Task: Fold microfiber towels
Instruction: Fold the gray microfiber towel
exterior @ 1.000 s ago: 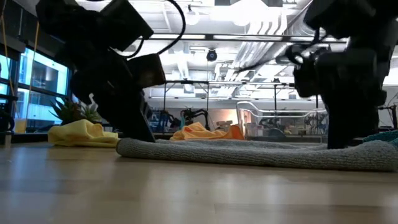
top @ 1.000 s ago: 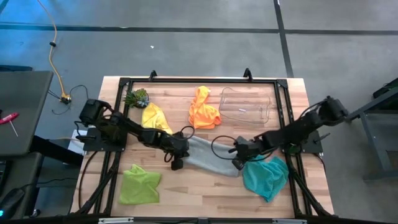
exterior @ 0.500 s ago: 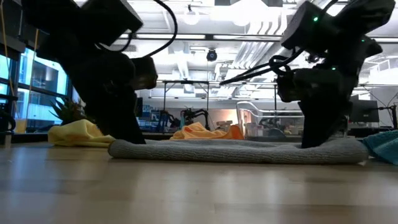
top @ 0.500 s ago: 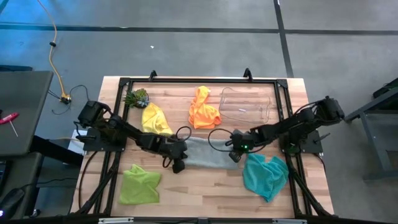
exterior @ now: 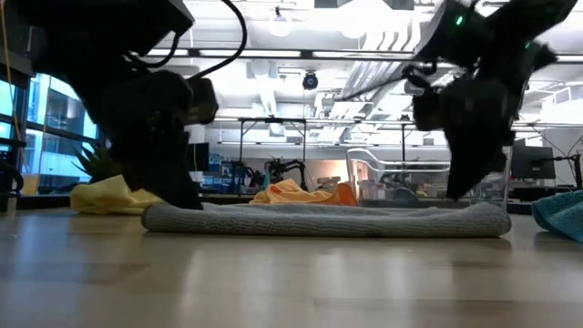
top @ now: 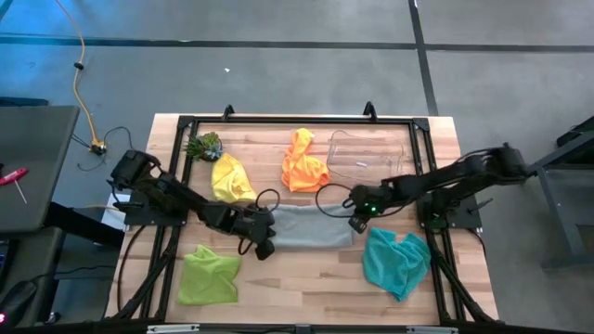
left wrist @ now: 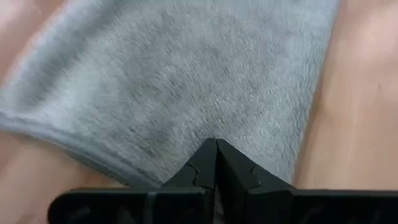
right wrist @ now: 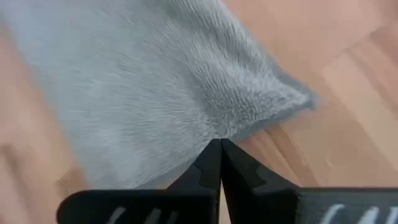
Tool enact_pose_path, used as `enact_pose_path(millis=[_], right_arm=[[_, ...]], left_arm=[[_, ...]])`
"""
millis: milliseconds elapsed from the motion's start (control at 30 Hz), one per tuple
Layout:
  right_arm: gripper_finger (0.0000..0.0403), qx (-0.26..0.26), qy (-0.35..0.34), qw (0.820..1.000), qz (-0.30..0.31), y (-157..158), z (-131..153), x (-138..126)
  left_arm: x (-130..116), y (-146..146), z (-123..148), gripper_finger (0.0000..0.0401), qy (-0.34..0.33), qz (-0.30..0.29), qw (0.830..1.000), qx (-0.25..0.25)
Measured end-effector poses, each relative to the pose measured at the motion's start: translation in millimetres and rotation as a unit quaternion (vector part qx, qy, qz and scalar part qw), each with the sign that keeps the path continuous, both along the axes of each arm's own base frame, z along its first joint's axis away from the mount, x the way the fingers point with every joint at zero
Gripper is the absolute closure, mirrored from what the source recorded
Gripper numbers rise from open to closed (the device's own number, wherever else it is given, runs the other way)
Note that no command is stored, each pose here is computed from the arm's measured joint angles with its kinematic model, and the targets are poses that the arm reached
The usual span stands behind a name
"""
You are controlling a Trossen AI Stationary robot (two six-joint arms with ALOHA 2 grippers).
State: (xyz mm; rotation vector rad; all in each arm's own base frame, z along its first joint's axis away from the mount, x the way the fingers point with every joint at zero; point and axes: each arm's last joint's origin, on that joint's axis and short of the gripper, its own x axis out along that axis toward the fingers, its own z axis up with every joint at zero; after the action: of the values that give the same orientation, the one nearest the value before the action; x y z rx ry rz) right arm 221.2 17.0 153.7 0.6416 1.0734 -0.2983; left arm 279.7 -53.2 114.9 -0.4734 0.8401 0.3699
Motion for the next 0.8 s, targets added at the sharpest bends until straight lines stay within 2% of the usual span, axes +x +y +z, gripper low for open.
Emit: enact_pose_path(millis=[100,233,333,433,533,633,800], right_arm=[[0.0403,0.018,-0.003,0.999,-0.029,0,16,-14],[0.0403,0.074,-0.039,0.993,-0.08,3,36,-25],[0.0401,0.107,-0.058,0.986,-0.111,5,44,-28],[0.0382,0.126,-0.056,0.98,-0.142,5,44,-28],[0.0334,0.143,-0.041,0.973,-0.174,5,39,-24],[0.0263,0.162,-0.018,0.966,-0.202,6,29,-17],[0.0153,0.164,0.034,0.959,-0.227,7,5,-5]], left_arm=[[0,7,5,0.0401,0.0,-0.015,1.0,0.005],[0,14,19,0.0401,-0.016,-0.041,0.999,0.018],[-2,22,33,0.0401,-0.034,-0.052,0.997,0.037],[-6,30,49,0.0401,-0.055,-0.051,0.996,0.051],[-14,37,68,0.0401,-0.081,-0.041,0.994,0.059],[-21,39,83,0.0401,-0.103,-0.024,0.992,0.072],[-30,40,99,0.0401,-0.135,-0.006,0.987,0.083]])
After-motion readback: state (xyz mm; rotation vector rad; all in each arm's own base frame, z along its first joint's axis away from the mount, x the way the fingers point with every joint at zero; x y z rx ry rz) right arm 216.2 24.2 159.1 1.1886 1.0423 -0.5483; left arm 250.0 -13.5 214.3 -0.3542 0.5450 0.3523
